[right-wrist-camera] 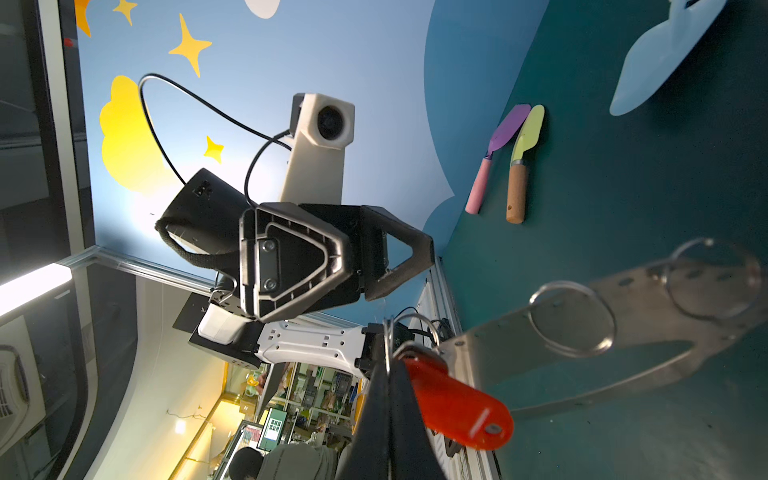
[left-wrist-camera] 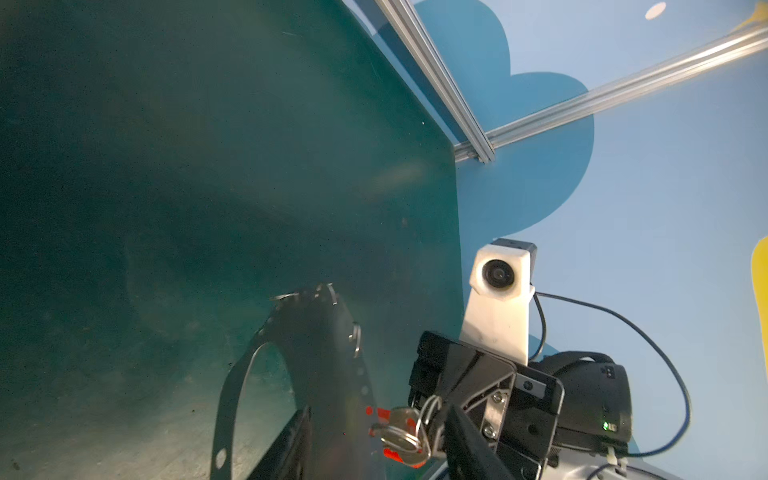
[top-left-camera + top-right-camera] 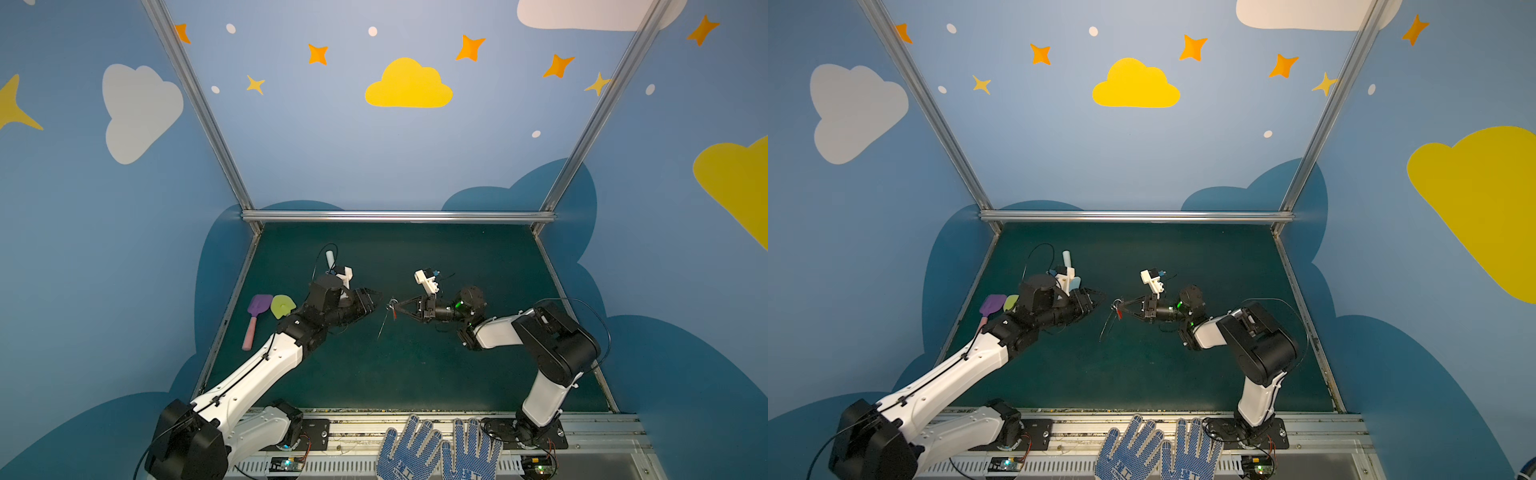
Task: Put the keys on the keyring
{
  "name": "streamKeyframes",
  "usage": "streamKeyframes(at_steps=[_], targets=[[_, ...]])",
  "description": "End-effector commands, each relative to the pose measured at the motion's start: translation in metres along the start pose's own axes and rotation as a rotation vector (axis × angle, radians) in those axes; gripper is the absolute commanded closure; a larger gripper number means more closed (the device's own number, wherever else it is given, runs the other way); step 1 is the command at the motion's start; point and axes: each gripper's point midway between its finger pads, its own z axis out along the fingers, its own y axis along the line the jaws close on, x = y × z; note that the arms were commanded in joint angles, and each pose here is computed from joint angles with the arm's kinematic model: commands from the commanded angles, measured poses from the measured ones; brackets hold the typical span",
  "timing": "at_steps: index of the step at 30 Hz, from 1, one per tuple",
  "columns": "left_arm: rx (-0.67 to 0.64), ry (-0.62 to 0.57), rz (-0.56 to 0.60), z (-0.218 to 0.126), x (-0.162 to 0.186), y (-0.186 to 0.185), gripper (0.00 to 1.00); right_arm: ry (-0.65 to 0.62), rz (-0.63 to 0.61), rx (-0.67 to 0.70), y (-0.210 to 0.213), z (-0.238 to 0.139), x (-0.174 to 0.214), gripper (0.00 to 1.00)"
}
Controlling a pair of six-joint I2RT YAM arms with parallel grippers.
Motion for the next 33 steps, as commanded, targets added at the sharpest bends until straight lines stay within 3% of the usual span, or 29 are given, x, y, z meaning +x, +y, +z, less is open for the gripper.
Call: streamKeyframes(at_steps=[1,5,10,18,23,26,29,33], targets=[[0.048,0.080,0.103,-0.001,0.004,-0.020,0.53,0.038,-0.032,-0.038,0.010,0.004,-0.006,1.00],[0.058,0.165,0.137,0.003,0.010,-0.028,0.56,0.056,0.011,0.000,-0.001,0.005,-0.004,1.00],[0.024,0.137,0.148,-0.001,0.008,-0.021,0.63,0.028,0.065,0.092,-0.010,0.000,-0.006,1.00],[0.009,0.171,0.146,0.001,0.025,-0.011,0.60,0.043,0.111,0.287,-0.010,-0.009,-0.004,1.00],[0.047,0.171,0.177,0.005,0.025,-0.024,0.65,0.022,0.137,0.367,-0.009,-0.018,-0.005,1.00],[0.048,0.186,0.226,0.006,0.035,-0.031,0.65,-0.002,0.151,0.399,-0.007,-0.022,-0.009,1.00],[0.010,0.207,0.281,0.010,0.046,-0.029,0.58,-0.006,0.154,0.415,-0.004,-0.023,-0.011,1.00],[-0.049,0.190,0.298,0.013,0.042,-0.020,0.58,0.047,0.107,0.379,0.006,-0.019,-0.007,1.00]])
